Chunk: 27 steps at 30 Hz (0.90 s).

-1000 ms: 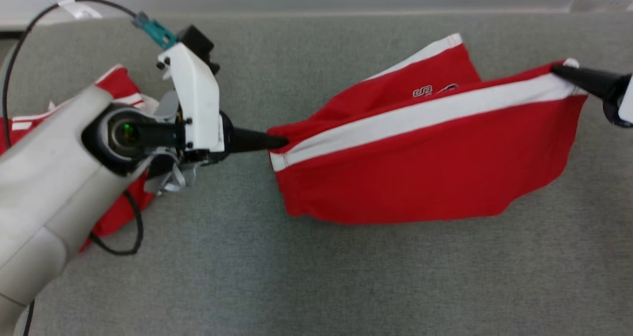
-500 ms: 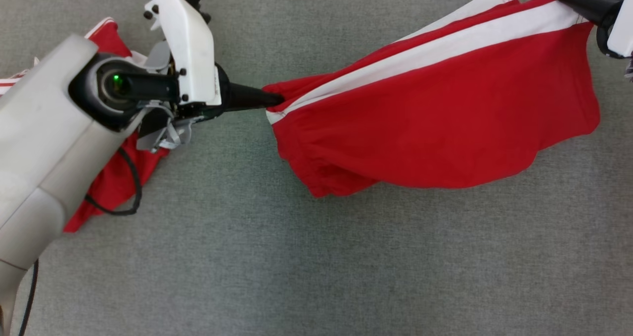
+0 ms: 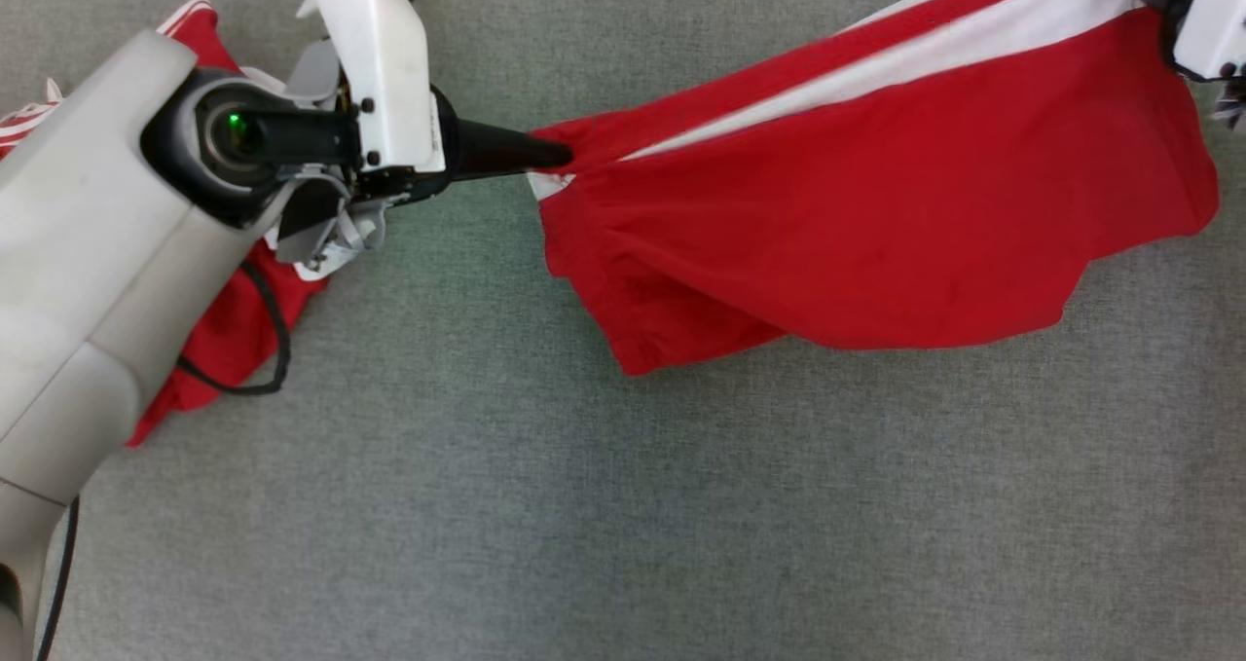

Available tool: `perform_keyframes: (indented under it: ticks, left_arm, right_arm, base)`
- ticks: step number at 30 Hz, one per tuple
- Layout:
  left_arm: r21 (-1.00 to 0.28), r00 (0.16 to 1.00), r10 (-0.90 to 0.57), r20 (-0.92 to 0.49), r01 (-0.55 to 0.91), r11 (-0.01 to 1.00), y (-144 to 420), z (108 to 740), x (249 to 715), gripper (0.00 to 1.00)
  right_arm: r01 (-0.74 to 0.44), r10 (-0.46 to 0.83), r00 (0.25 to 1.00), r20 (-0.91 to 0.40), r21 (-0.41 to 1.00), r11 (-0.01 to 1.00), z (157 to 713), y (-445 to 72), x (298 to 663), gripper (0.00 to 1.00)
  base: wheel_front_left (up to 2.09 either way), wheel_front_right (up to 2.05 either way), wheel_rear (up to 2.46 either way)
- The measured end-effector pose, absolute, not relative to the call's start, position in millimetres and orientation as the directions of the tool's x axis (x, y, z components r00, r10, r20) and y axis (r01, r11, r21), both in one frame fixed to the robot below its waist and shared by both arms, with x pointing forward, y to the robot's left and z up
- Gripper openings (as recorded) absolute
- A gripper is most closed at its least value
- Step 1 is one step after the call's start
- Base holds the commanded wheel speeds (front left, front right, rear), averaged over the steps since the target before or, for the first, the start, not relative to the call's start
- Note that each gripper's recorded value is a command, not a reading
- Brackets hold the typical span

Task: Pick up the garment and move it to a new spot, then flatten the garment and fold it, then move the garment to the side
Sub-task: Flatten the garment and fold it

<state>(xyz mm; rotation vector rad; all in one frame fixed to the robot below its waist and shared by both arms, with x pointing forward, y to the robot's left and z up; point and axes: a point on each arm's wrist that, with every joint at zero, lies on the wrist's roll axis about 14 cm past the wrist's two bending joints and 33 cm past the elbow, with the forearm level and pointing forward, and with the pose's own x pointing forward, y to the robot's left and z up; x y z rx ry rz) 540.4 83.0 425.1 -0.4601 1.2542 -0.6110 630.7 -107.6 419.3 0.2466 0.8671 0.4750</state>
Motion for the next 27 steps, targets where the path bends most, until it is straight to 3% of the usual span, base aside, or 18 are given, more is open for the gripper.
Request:
perform_keyframes:
  ticks: [8,16,21,27]
  left_arm:
    - [-0.559,0.269,-0.615,-0.741,0.261,0.787,90,444,545,1.00]
    - [-0.458,0.503,-0.613,-0.609,0.407,0.790,94,506,560,1.00]
    - [-0.272,0.712,-0.569,-0.412,0.500,0.823,104,549,570,1.00]
    - [-0.103,0.871,-0.476,-0.119,0.466,0.879,118,572,558,1.00]
  right_arm:
    - [-0.336,0.514,0.640,-0.571,0.394,0.856,448,-101,626,1.00]
    - [-0.383,0.486,0.816,-0.313,0.337,0.860,517,-115,624,1.00]
    - [-0.380,0.444,0.872,-0.205,0.287,0.879,525,-129,610,1.00]
    - [-0.322,0.389,0.881,-0.268,0.263,0.909,479,-141,592,1.00]
  base:
    - [0.00,0.00,0.00]
    - [0.00,0.00,0.00]
    - [0.00,0.00,0.00]
    - [0.00,0.00,0.00]
